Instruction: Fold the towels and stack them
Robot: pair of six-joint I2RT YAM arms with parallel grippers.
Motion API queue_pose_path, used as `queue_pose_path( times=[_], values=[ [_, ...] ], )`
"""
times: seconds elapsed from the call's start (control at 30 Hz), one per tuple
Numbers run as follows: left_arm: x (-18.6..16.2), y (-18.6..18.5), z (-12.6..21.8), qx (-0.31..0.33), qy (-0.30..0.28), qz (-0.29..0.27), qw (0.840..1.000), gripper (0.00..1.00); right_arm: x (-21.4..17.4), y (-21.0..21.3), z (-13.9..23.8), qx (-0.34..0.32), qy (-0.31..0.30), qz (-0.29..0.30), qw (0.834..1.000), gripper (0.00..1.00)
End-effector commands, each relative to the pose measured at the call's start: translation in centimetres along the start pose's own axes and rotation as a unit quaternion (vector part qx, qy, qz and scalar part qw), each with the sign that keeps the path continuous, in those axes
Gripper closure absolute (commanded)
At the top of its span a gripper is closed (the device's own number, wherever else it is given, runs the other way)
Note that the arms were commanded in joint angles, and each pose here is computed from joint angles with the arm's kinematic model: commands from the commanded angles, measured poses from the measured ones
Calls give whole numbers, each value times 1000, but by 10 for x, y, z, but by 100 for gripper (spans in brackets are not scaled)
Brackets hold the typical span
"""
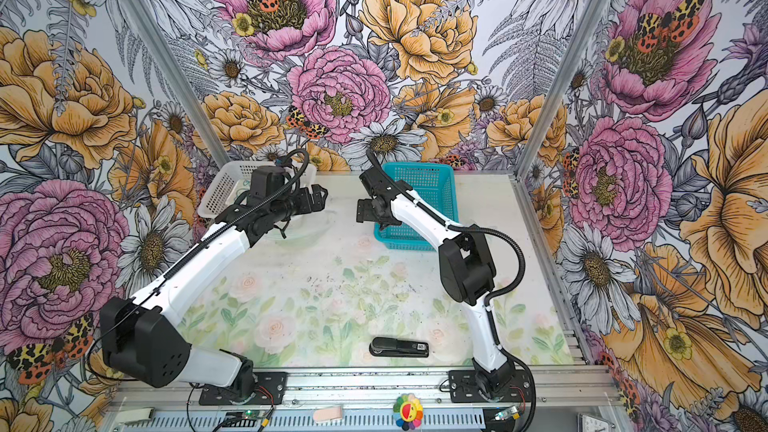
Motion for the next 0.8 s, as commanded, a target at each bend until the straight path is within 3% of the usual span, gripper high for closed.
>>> queue_pose_path(
  times=[0.0,0.23,0.4,0.53,0.6,0.77],
  values=[
    [14,15,17,41,-68,-27,996,1,18,-27,64,-13,-76,4,997,1],
    [10,66,42,149,-212,-54,964,1,-1,-140,121,-125,-115,-47,984,1],
    [-20,114,39,240,-257,-42,935,1,-43,-223,132,-192,-144,-127,963,1],
    [-48,140,32,294,-273,-53,914,1,-79,-251,128,-243,-178,-138,944,1],
    [-55,153,26,297,-282,-46,911,1,-94,-255,121,-260,-195,-130,937,1],
    [-72,178,6,282,-267,-30,921,1,-129,-258,99,-290,-222,-97,926,1]
  ],
)
Point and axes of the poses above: each gripper's point midway between its finger pads, its own z axis back along the fingers, its own y axis along the line the jaws close on, x = y × z, the point moved 9 cm from there along z, back along the fingers, and after that the axes turned 11 degrees about z, right-handed, at the moved point
